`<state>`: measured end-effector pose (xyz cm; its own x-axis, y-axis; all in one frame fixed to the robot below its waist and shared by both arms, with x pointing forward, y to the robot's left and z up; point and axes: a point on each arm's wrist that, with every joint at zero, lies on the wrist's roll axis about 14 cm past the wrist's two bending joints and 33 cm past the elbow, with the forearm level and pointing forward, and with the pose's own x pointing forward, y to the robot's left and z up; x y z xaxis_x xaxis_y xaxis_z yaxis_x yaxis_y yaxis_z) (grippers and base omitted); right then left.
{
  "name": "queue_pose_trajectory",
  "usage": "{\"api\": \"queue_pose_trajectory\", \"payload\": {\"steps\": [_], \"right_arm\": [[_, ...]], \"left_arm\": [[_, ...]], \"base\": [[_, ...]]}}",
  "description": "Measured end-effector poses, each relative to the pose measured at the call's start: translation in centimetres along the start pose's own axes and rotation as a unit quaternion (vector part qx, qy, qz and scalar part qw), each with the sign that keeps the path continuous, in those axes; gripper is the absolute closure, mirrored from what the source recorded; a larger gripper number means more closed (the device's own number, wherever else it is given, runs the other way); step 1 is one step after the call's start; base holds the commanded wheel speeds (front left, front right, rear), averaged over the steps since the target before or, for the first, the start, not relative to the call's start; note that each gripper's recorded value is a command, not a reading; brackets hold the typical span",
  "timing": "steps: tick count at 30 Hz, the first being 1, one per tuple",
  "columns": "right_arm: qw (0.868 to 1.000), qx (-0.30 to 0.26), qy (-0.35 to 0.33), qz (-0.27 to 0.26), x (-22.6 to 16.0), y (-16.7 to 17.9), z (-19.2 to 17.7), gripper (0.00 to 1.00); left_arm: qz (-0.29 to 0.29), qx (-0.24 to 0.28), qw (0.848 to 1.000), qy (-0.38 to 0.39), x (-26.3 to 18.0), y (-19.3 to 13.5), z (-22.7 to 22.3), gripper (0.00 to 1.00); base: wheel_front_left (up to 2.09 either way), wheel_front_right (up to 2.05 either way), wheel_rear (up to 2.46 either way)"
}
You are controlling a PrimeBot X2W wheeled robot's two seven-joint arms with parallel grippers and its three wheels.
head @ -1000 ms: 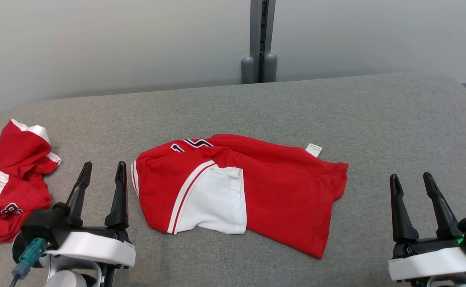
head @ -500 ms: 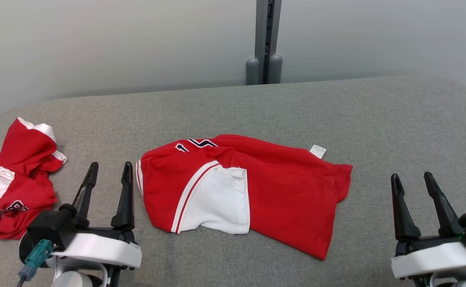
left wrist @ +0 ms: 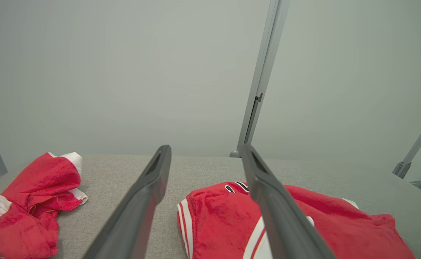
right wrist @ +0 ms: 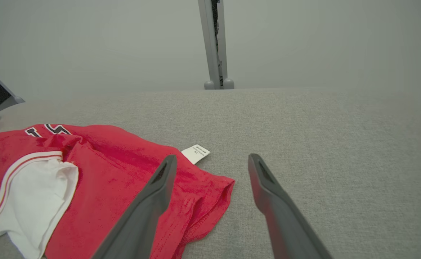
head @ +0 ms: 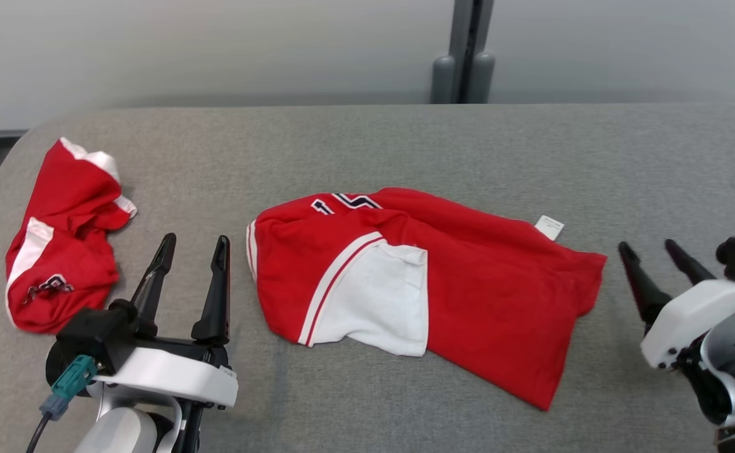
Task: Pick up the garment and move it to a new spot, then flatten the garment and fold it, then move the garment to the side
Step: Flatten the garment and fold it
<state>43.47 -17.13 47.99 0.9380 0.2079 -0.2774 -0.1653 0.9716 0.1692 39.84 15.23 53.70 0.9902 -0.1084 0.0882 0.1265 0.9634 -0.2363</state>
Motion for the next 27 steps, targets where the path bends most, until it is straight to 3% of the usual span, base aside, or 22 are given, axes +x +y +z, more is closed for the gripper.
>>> {"api": "queue_pose_trajectory", "payload": {"steps": [11, 20, 21, 22, 24, 25, 27], "right_arm": [[0.988, 0.04, 0.15, -0.006, 4.3, -0.5, -5.3, 0.0], [0.976, 0.061, 0.211, -0.005, 6.1, 0.1, -8.0, 0.0], [0.975, 0.065, 0.215, -0.006, 6.2, 0.1, -8.2, 0.05], [0.974, 0.067, 0.218, -0.007, 6.2, 0.0, -8.4, 0.4], [0.973, 0.068, 0.219, -0.009, 6.3, -0.1, -8.4, 0.84], [0.975, 0.065, 0.211, -0.01, 6.4, 0.0, -8.1, 1.0], [0.978, 0.065, 0.198, -0.011, 6.6, 0.0, -7.6, 1.0]], "left_arm": [[0.038, 0.008, 0.999, 0.016, -0.4, 2.9, -1.0, 0.0], [0.061, 0.012, 0.998, 0.025, -0.5, 4.5, -1.6, 0.0], [0.063, 0.013, 0.998, 0.026, -0.6, 4.7, -1.6, 0.0], [0.065, 0.013, 0.997, 0.026, -0.6, 4.8, -1.7, 0.0], [0.065, 0.012, 0.997, 0.026, -0.7, 4.8, -1.7, 0.0], [0.066, 0.011, 0.997, 0.027, -0.7, 4.9, -1.8, 0.0], [0.067, 0.011, 0.997, 0.027, -0.8, 4.9, -1.7, 0.0]], "base": [[0.0, 0.0, 0.0], [0.0, 0.0, 0.0], [0.0, 0.0, 0.0], [0.0, 0.0, 0.0], [0.0, 0.0, 0.0], [0.0, 0.0, 0.0], [0.0, 0.0, 0.0]]}}
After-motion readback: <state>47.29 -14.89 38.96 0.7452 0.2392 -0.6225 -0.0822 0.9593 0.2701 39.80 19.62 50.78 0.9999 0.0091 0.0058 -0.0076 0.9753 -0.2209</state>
